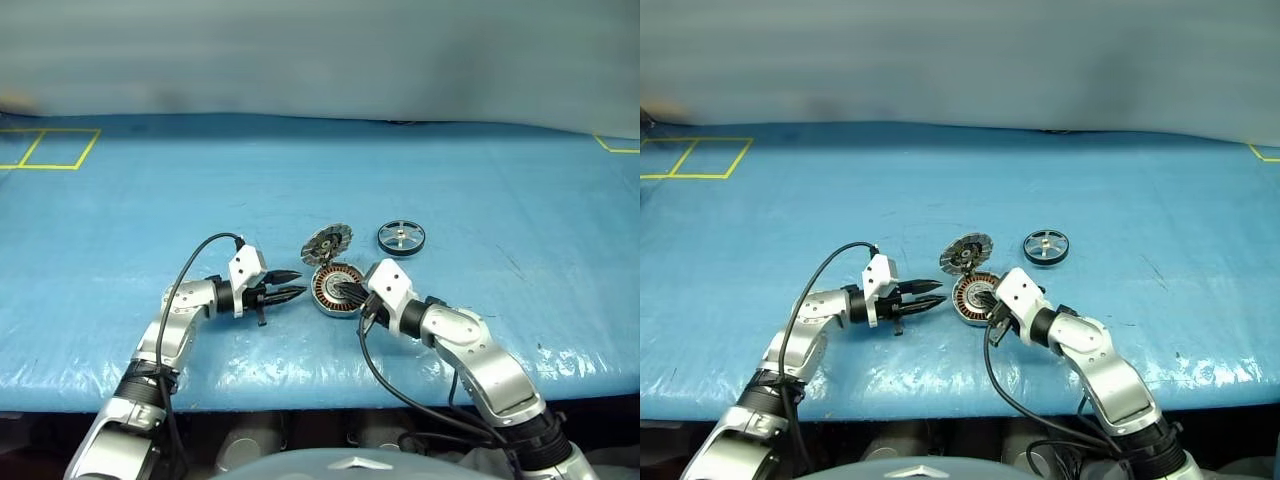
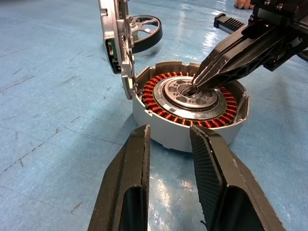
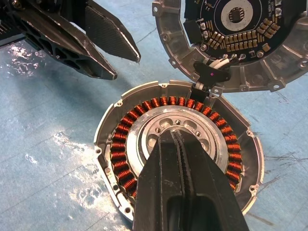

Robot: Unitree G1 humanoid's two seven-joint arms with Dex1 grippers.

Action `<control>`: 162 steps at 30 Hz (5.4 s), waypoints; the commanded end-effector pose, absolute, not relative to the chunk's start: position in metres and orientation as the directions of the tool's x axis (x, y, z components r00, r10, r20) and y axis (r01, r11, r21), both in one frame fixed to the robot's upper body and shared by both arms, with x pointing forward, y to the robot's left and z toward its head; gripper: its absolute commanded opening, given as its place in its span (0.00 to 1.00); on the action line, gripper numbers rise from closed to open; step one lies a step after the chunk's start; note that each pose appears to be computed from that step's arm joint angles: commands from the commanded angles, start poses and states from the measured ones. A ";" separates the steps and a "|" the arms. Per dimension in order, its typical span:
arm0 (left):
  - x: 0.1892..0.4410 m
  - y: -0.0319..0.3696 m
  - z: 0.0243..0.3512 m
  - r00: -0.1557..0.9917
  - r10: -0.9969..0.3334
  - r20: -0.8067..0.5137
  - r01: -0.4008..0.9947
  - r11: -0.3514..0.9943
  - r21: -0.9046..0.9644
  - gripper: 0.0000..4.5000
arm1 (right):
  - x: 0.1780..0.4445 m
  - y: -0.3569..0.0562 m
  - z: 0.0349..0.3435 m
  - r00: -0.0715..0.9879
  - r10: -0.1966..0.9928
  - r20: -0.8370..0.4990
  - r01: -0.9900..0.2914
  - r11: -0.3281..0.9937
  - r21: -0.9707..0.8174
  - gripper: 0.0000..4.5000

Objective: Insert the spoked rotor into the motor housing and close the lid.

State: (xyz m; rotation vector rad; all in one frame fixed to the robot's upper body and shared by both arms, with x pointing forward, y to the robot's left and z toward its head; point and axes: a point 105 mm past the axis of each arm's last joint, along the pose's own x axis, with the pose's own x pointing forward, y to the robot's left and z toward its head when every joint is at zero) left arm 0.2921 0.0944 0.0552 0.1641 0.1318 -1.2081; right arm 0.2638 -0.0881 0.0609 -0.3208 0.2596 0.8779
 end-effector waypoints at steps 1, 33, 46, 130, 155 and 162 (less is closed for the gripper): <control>0.294 0.092 0.059 0.344 -0.922 -0.178 0.939 0.335 0.079 0.31 | 0.256 -0.096 0.038 0.584 0.670 -0.458 -0.794 0.590 -0.150 0.01; 0.292 0.087 0.055 0.329 -0.926 -0.183 0.944 0.322 0.068 0.31 | 0.275 -0.100 0.072 0.684 0.631 -0.366 -0.726 0.639 -0.254 0.01; 0.292 0.090 0.052 0.337 -0.923 -0.187 0.942 0.330 0.067 0.31 | 0.278 -0.094 0.080 0.696 0.640 -0.326 -0.716 0.656 -0.241 0.01; 0.288 0.087 0.047 0.332 -0.919 -0.210 0.943 0.327 0.062 0.31 | 0.271 -0.074 0.091 0.647 0.722 -0.246 -0.761 0.630 -0.154 0.01; 0.287 0.084 0.053 0.329 -0.920 -0.214 0.944 0.323 0.064 0.31 | 0.273 -0.095 0.041 0.660 0.599 -0.453 -0.727 0.662 -0.182 0.01; 0.288 0.083 0.054 0.329 -0.920 -0.212 0.944 0.323 0.064 0.31 | 0.268 -0.094 0.033 0.633 0.588 -0.503 -0.746 0.638 -0.192 0.01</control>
